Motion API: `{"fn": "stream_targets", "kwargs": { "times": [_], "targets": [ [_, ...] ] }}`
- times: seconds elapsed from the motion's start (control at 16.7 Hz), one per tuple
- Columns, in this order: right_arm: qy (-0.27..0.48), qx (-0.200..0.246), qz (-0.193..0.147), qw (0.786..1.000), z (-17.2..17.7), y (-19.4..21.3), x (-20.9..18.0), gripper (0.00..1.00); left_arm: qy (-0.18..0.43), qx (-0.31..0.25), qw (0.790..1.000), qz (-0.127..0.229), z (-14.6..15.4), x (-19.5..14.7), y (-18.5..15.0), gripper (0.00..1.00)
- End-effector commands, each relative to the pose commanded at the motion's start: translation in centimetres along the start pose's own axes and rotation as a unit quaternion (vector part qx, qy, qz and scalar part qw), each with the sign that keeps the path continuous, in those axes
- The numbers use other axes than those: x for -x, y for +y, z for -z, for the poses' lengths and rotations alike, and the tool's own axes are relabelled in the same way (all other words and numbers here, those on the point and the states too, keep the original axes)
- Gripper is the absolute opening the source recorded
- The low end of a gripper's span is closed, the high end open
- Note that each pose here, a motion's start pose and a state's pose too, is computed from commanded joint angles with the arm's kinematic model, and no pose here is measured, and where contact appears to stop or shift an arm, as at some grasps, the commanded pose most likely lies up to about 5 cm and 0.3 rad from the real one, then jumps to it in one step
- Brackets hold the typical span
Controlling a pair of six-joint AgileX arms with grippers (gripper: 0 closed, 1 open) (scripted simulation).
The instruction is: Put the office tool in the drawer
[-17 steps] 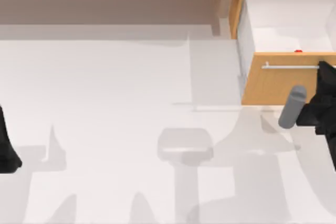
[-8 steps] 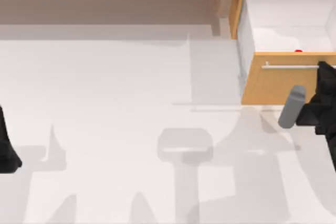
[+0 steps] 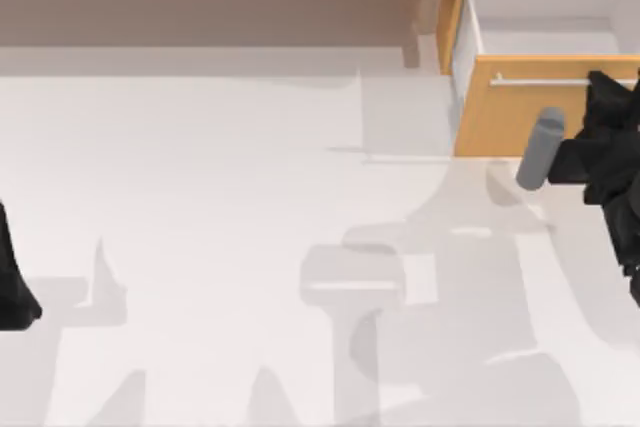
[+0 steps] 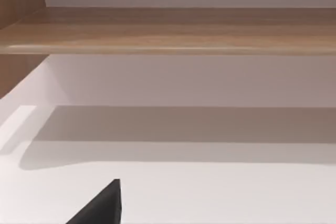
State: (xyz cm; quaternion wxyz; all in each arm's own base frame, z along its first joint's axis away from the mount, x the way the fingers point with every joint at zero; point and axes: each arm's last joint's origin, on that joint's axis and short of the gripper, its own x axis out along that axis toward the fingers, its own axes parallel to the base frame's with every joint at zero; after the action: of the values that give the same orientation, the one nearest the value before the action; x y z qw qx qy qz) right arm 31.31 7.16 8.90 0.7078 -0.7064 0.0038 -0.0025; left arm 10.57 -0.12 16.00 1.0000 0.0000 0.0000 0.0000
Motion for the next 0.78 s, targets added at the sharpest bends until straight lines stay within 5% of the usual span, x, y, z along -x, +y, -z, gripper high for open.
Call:
{"fn": "stream_targets", "kwargs": {
  "times": [0.36,0.78],
  "targets": [
    [0.000,0.001,-0.007,1.000,0.0,0.3,-0.5,0.00,0.000,0.000,1.000,0.000,0.0,0.0,0.0,1.00],
    [-0.002,-0.001,-0.002,1.000,-0.1,0.1,-6.2,0.00,0.000,0.000,1.000,0.000,0.0,0.0,0.0,1.00]
  ]
}}
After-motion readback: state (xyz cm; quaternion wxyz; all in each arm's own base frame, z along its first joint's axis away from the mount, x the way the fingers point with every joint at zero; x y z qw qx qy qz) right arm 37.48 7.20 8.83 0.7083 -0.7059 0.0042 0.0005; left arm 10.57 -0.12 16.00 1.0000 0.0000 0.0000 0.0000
